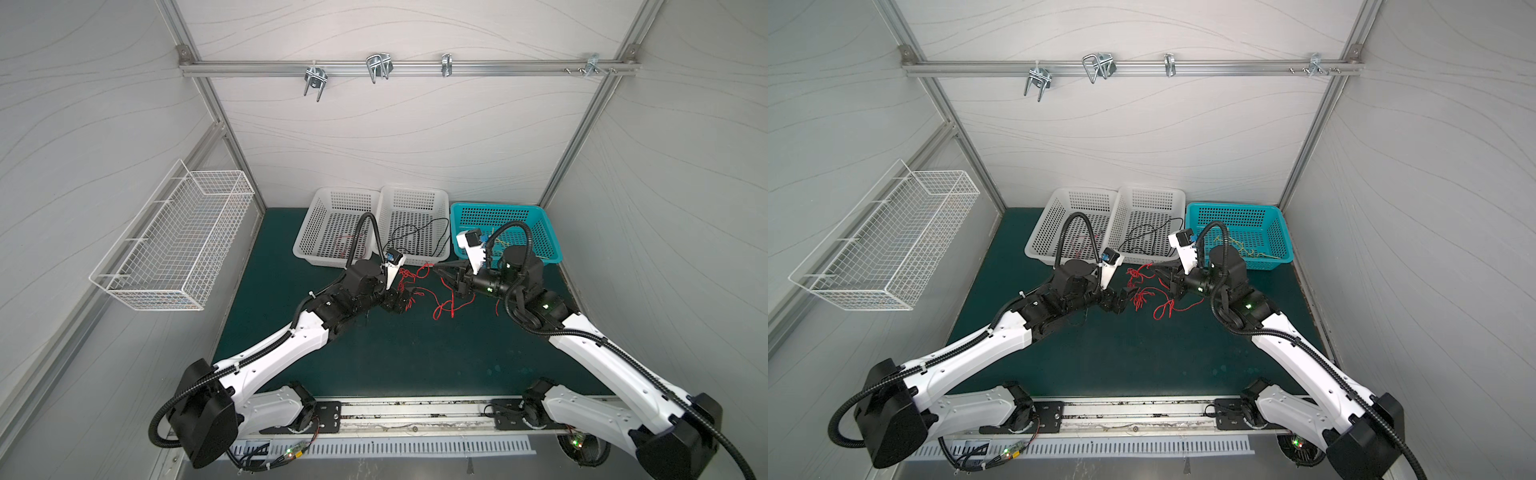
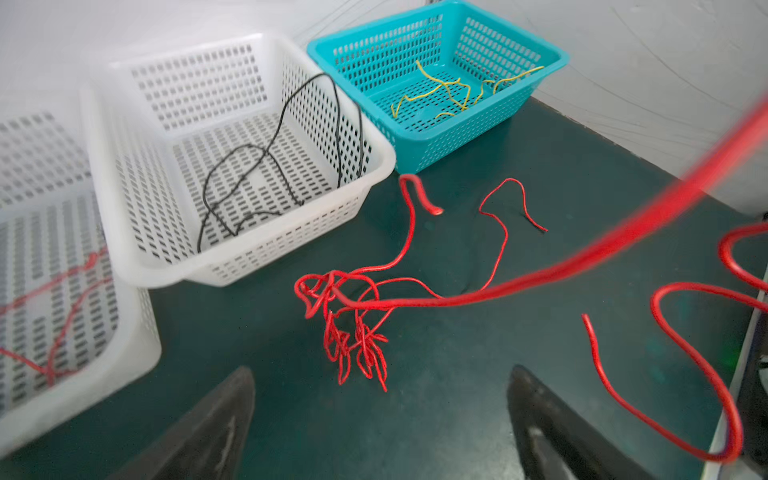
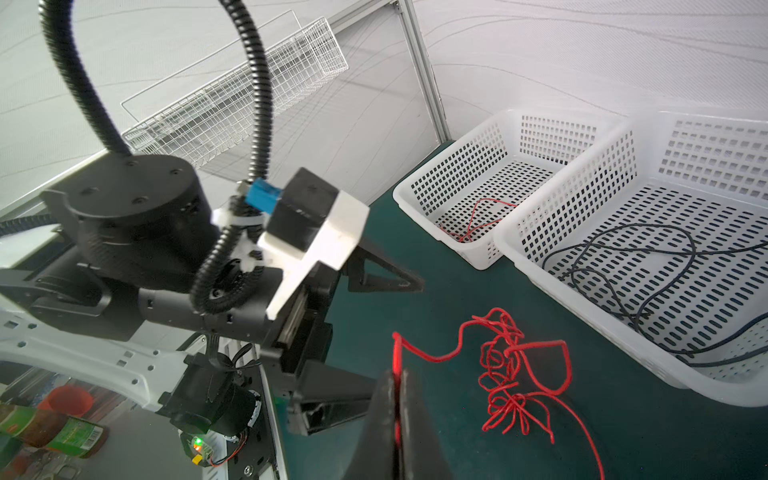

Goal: Untangle the cables

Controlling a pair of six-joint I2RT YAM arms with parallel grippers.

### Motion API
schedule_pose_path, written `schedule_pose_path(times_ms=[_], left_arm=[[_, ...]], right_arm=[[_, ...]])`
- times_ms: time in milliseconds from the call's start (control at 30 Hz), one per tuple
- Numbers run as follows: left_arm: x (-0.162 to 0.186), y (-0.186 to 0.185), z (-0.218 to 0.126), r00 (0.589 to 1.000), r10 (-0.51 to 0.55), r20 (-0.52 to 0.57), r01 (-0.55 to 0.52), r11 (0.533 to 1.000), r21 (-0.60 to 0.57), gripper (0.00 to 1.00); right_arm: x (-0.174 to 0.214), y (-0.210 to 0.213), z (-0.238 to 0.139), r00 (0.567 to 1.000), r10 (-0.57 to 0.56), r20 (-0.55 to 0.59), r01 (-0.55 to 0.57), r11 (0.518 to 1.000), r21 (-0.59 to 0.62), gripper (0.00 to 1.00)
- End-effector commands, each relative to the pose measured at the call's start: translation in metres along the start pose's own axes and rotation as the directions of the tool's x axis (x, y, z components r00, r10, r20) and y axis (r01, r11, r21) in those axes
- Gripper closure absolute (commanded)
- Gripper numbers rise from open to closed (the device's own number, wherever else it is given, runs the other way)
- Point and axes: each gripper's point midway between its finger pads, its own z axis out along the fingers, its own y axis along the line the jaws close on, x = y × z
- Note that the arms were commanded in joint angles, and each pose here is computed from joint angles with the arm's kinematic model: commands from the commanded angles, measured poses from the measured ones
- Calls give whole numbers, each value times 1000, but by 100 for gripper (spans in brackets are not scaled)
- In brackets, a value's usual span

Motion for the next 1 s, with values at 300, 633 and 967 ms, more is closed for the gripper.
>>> schedule_pose_path(times_ms=[300,633,967], left_arm=[[-63,-20,8,974,103,201,-106,994,6,0],[-71,-19,13,973,90,211,-90,996,-9,25],[-71,-19,8,976,91,195,-92,996,-5,94]], right_arm=[[-5,10,8,1000,29,7,-29,995,-91,100],[3,11,10,999,43,-15,-44,993,-111,100],[6,6,12,999,48,-21,-50,995,-89,100]])
